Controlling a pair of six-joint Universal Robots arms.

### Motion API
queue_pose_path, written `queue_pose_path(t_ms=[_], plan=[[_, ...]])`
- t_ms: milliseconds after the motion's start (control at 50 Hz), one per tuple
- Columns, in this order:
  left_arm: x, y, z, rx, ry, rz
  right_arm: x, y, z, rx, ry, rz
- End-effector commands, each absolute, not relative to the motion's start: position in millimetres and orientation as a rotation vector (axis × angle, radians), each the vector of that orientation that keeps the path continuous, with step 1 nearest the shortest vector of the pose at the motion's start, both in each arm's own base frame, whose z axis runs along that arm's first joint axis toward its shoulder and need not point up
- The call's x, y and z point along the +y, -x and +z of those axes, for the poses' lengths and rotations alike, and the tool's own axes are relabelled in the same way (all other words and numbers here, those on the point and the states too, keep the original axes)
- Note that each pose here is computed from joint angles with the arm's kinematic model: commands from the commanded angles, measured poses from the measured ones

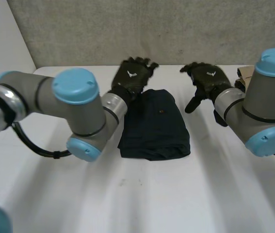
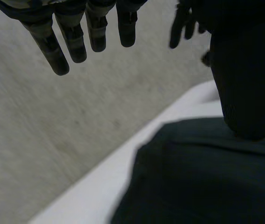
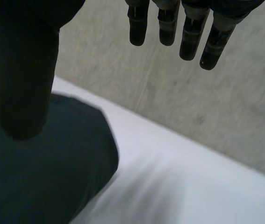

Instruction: Fold the laundry.

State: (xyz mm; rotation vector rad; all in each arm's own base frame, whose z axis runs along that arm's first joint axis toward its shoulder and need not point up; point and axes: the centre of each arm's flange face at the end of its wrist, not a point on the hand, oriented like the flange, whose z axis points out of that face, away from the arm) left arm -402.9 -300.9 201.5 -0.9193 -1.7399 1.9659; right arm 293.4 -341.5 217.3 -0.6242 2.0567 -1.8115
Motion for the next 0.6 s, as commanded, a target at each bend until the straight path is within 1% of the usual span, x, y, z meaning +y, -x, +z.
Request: queue_pose_path(t_ms=[20, 120, 260, 360, 440, 500, 560, 580, 600], plan=[[-301.7, 407.5, 164.2, -1.896, 0.961, 1.790, -349.6, -307.8, 176.6, 2.082, 0.698, -1.551], [-303.2, 401.5, 145.9, -1.992, 0.982, 1.722, -352.2, -310.9, 155.5, 2.124, 0.710, -1.460], [-313.3, 383.8, 126.9, -2.132, 1.001, 1.651, -354.5, -311.9, 131.9, 2.188, 0.749, -1.381], [-314.9, 380.3, 115.4, -2.160, 1.128, 1.647, -354.4, -311.6, 115.5, 2.228, 0.861, -1.379], [-315.1, 381.1, 108.3, -2.155, 1.182, 1.646, -358.1, -311.1, 116.4, 2.251, 0.908, -1.446], [-315.8, 382.8, 110.3, -2.144, 1.186, 1.654, -357.7, -312.9, 120.6, 2.239, 0.930, -1.467], [-312.2, 385.8, 116.2, -2.124, 1.188, 1.663, -355.9, -313.9, 133.7, 2.218, 0.942, -1.503], [-310.2, 387.9, 127.8, -2.099, 1.178, 1.687, -355.9, -313.2, 141.5, 2.208, 0.937, -1.522], [-310.2, 387.9, 137.2, -2.085, 1.167, 1.706, -353.2, -312.8, 159.1, 2.179, 0.936, -1.563]])
